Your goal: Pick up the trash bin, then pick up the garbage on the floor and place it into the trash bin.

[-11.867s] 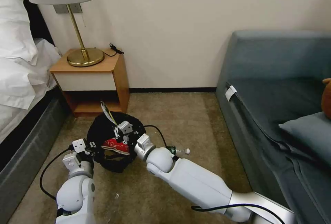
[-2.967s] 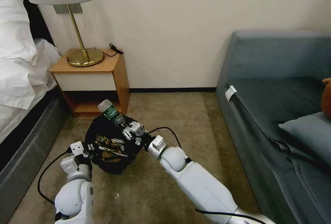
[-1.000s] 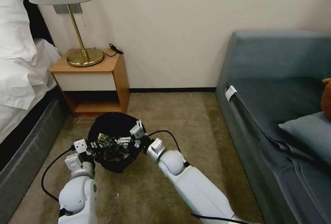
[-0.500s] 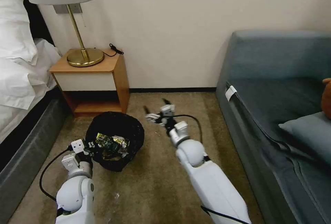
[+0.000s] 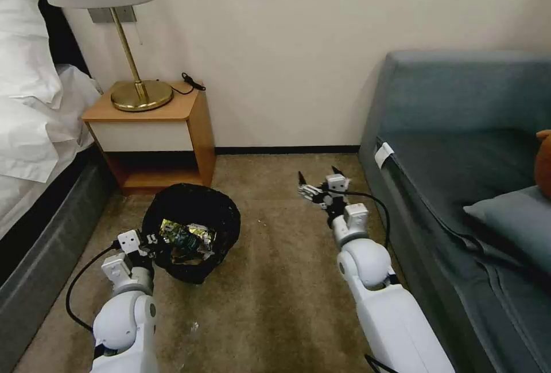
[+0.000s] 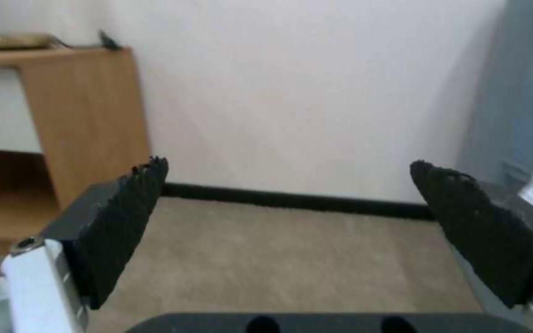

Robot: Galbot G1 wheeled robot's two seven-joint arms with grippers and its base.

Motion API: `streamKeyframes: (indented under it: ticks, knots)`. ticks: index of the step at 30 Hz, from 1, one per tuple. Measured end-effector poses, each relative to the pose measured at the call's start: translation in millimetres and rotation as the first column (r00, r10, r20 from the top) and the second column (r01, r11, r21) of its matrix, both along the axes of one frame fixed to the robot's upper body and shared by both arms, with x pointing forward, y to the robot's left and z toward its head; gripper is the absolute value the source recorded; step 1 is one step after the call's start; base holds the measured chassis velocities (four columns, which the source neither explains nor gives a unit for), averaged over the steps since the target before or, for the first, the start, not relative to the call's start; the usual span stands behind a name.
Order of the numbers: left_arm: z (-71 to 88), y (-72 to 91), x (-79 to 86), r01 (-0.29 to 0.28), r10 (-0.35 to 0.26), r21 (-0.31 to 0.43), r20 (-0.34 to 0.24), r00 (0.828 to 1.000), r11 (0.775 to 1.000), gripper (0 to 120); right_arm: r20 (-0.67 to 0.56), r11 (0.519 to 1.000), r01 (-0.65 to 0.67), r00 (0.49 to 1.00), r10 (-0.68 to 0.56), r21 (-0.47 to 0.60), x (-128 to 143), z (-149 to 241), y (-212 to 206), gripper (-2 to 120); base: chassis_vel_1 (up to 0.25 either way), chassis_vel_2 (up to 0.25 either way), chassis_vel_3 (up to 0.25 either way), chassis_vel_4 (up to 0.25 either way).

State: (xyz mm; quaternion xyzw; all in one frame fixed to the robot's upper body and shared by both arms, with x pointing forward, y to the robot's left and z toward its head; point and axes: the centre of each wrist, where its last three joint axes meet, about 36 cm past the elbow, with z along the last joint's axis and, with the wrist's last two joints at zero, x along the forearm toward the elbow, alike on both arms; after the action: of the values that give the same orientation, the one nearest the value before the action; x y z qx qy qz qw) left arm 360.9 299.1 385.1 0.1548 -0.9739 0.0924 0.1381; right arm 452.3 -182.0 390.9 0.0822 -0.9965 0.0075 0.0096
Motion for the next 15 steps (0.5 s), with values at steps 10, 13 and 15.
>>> streamKeyframes:
  ticks: [10, 13, 15]
  knots:
    - [4.5, 1.9, -1.5, -0.002, 0.002, 0.002, 0.009, 1.000, 1.000, 4, -0.021, 1.000, 0.020, 1.000, -0.020, 0.007, -5.7, -28.1, -18.8, 100, 0.000, 0.000, 0.000, 0.000]
    - [4.3, 1.5, -1.8, -0.003, 0.003, -0.001, 0.008, 1.000, 1.000, 4, -0.018, 1.000, 0.018, 1.000, -0.018, 0.008, -5.5, -28.1, -19.0, 100, 0.000, 0.000, 0.000, 0.000]
    - [4.1, 1.4, -2.0, -0.003, 0.003, -0.003, 0.008, 1.000, 1.000, 4, -0.017, 1.000, 0.019, 1.000, -0.019, 0.008, -4.7, -28.0, -19.5, 100, 0.000, 0.000, 0.000, 0.000]
